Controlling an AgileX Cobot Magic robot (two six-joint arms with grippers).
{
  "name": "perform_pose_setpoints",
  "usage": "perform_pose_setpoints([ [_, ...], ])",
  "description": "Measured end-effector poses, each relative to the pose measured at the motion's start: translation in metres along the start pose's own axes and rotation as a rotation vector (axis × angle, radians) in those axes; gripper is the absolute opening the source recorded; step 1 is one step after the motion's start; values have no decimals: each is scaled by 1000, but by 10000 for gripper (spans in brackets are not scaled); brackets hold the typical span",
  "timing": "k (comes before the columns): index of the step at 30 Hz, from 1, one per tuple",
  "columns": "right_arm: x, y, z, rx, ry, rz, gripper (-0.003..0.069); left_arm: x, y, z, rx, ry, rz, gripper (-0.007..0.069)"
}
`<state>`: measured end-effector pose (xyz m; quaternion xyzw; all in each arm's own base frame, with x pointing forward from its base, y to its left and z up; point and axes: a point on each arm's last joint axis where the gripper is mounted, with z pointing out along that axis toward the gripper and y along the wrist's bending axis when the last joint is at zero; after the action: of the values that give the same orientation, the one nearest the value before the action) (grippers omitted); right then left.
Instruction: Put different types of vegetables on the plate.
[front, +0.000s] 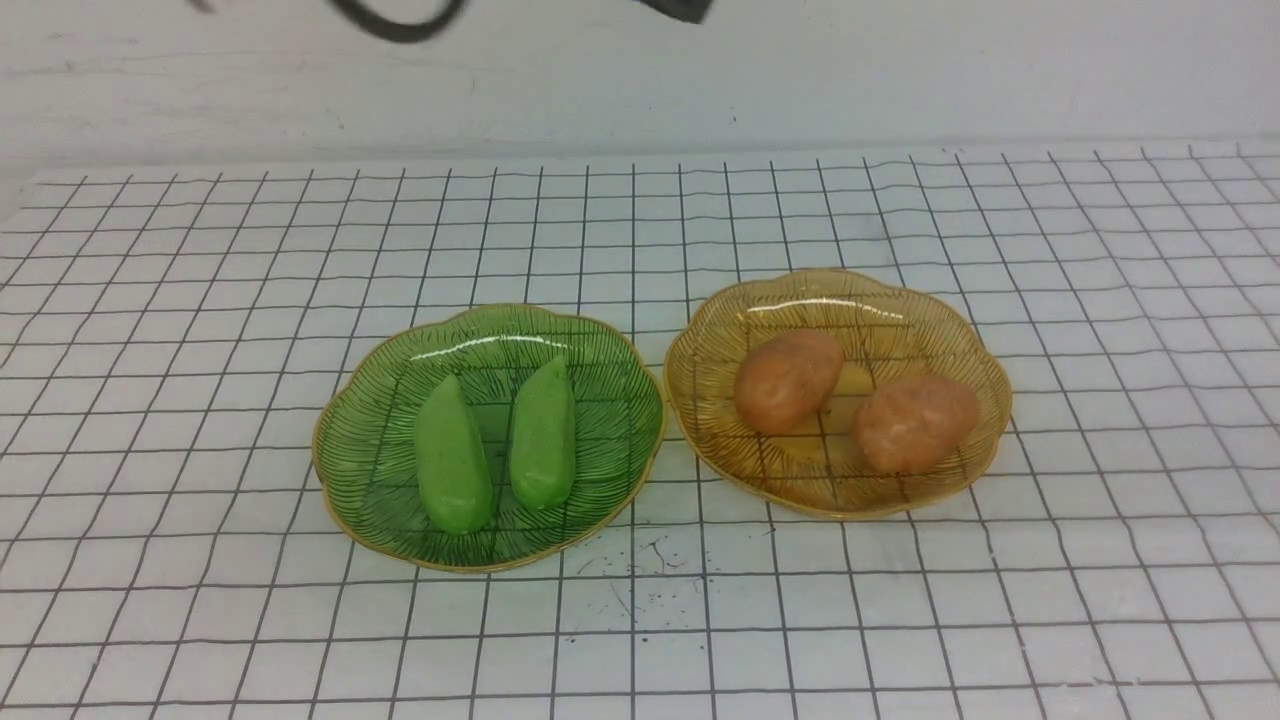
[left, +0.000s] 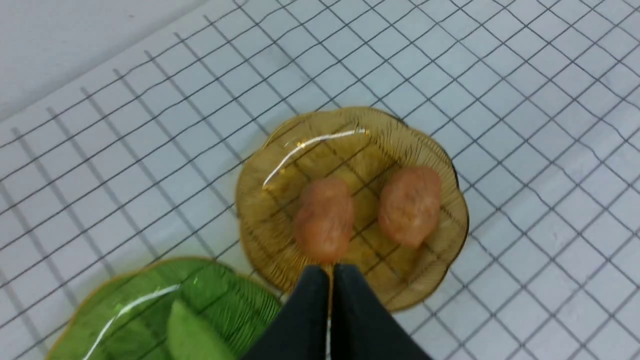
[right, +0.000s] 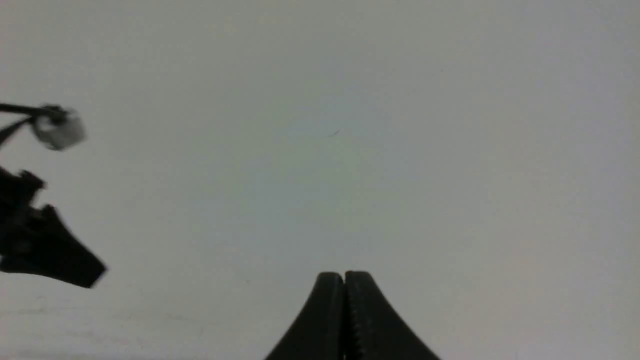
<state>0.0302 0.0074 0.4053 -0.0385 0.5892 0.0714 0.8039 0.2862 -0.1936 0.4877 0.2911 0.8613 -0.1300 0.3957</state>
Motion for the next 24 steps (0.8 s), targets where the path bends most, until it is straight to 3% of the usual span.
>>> perform_pose_setpoints([
  [8,11,-4,-24,47,-220,-65,-15,94,-5,-93,-46,8,-16,-8],
  [13,11,-4,-24,48,-219,-71,-15,180,-10,-141,-58,-213,-58,-8],
  [17,11,-4,-24,48,-221,-72,-15,239,-14,-158,-57,-418,-84,-8],
  [24,11,-4,-24,48,-221,-72,-15,287,-17,-165,-37,-538,-125,-8],
])
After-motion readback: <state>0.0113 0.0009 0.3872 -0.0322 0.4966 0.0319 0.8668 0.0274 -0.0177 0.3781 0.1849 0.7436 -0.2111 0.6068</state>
